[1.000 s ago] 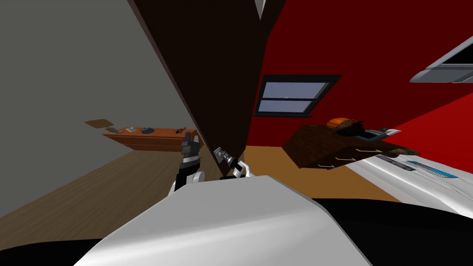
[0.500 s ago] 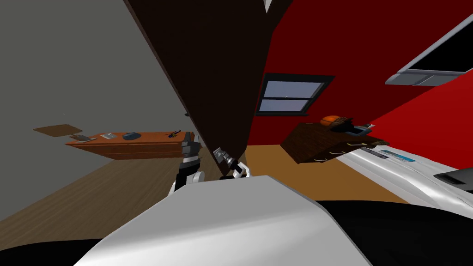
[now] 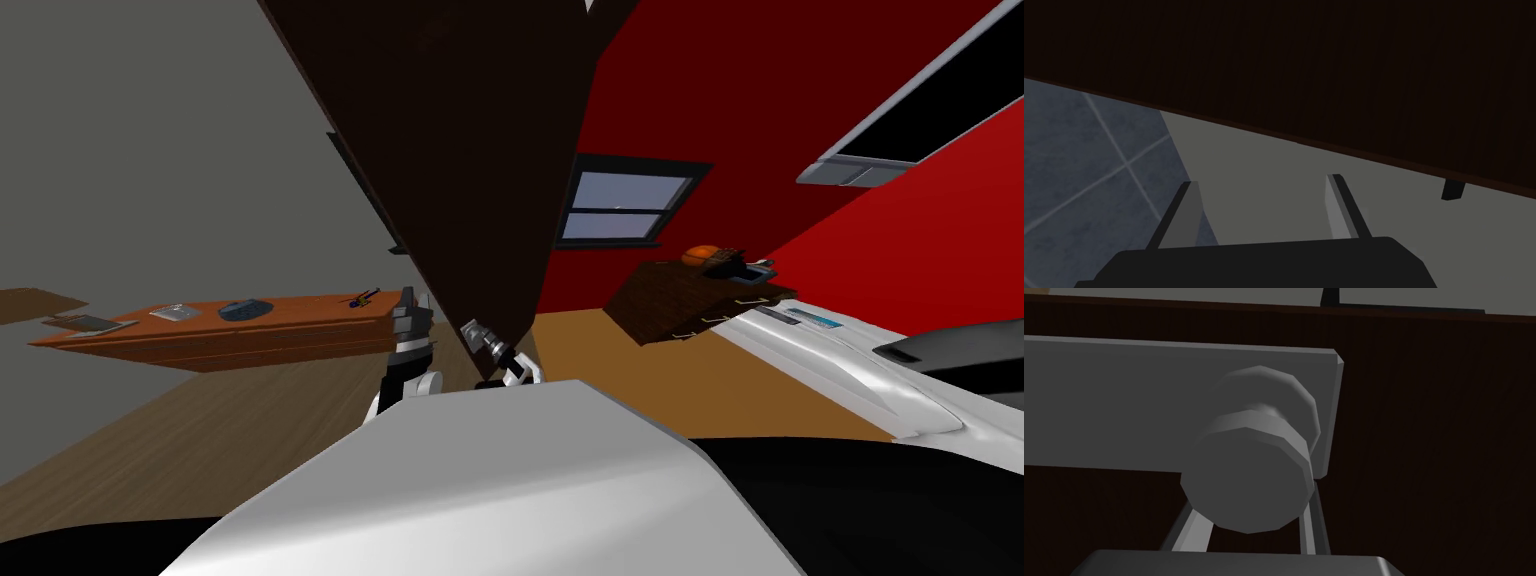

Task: Push the door open

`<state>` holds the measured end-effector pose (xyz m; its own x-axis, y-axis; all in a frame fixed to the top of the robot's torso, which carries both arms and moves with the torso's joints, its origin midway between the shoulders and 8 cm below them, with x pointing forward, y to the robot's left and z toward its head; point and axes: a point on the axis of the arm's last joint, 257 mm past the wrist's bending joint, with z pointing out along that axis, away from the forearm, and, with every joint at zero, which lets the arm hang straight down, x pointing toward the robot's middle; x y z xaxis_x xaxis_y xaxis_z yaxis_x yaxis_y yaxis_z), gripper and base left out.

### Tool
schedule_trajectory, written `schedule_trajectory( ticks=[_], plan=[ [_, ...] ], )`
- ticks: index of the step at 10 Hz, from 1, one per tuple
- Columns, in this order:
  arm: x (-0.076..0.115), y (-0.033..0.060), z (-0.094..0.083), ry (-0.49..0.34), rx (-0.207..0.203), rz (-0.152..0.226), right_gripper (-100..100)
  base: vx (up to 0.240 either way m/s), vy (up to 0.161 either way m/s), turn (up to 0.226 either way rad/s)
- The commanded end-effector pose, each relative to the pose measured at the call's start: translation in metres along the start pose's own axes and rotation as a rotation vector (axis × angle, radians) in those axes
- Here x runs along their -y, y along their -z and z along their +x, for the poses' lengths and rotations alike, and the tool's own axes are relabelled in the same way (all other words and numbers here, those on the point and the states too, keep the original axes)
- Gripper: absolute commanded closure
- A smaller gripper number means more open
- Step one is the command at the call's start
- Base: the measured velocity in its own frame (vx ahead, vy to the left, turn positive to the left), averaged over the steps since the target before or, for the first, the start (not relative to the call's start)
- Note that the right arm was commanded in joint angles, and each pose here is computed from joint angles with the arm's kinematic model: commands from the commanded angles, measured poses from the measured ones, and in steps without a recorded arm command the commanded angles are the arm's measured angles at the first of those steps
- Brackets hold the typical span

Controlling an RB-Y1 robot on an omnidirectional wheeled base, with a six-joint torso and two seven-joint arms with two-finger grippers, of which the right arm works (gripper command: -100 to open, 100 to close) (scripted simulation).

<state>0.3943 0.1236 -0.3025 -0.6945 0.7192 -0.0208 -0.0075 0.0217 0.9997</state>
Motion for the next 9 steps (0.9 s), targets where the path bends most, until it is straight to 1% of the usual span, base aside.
schedule_trajectory(
  ticks=[1,3,4,5,9],
  plan=[
    [0.000,0.0008,0.005,-0.009,0.003,0.001,100,0.060,0.195,-0.124],
    [-0.006,-0.0008,0.008,-0.020,0.012,-0.009,100,0.034,0.173,-0.119],
    [-0.002,0.0009,-0.003,-0.010,0.025,-0.003,100,0.017,0.072,-0.054],
    [0.004,0.0064,-0.021,0.009,0.048,0.010,100,0.045,0.134,-0.064],
    [0.011,0.0115,-0.046,0.023,0.088,0.025,100,0.068,0.192,-0.070]
  ],
)
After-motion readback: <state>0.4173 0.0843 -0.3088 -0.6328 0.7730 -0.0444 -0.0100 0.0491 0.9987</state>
